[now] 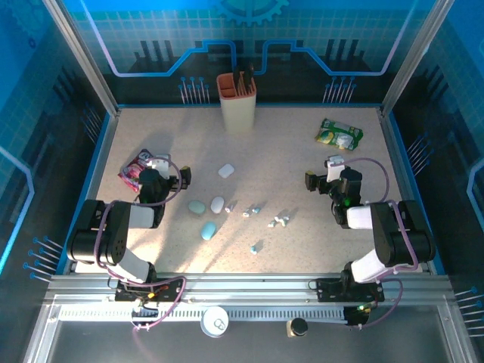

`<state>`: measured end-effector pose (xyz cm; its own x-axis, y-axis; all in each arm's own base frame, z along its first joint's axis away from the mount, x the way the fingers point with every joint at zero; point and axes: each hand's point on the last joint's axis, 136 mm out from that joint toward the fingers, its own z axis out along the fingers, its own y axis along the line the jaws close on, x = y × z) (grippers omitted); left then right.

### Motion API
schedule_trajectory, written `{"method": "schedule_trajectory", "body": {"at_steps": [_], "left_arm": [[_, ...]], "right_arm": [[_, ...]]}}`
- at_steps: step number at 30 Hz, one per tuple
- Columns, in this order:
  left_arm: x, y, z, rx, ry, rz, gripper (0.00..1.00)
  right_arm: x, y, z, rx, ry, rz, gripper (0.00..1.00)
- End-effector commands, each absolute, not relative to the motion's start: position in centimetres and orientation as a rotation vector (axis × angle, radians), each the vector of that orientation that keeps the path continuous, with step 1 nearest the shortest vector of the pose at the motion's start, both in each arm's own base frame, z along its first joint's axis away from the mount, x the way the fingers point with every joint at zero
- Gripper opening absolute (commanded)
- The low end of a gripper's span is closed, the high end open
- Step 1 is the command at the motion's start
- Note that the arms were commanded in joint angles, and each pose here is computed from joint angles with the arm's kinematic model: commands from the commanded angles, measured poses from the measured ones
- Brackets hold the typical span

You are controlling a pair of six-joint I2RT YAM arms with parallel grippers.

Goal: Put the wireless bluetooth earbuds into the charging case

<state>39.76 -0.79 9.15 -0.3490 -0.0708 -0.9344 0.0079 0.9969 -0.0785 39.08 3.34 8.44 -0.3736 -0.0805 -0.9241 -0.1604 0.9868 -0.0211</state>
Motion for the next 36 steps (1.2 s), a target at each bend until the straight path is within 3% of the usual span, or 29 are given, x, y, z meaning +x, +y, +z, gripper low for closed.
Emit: {"method": "schedule_trajectory", "body": {"at_steps": [1,12,19,25,36], "left_arm": [[39.9,-0.8,9.6,-0.047,1.903,-0.097,0.99],[39.9,-0.4,10.3,-0.071,1.903,-0.076,0.99],[39.1,-1.1,14.2,-0.040,1.904,-0.043,0.99],[37.6,-4.0,17.8,-0.004,1.891,-0.117,0.99],[33.0,-12.7,16.6,0.112,2.165,-0.325,0.99]], "right_arm": [[39.9,3.5,9.8,-0.185,1.903,0.074,1.00],[39.5,3.4,10.8,-0.175,1.872,0.050,1.00],[38.7,4.2,13.8,-0.204,1.884,-0.014,1.00],[37.1,3.9,16.5,-0.032,1.982,0.021,1.00],[31.4,14.8,16.1,-0.254,2.162,0.451,1.00]]}}
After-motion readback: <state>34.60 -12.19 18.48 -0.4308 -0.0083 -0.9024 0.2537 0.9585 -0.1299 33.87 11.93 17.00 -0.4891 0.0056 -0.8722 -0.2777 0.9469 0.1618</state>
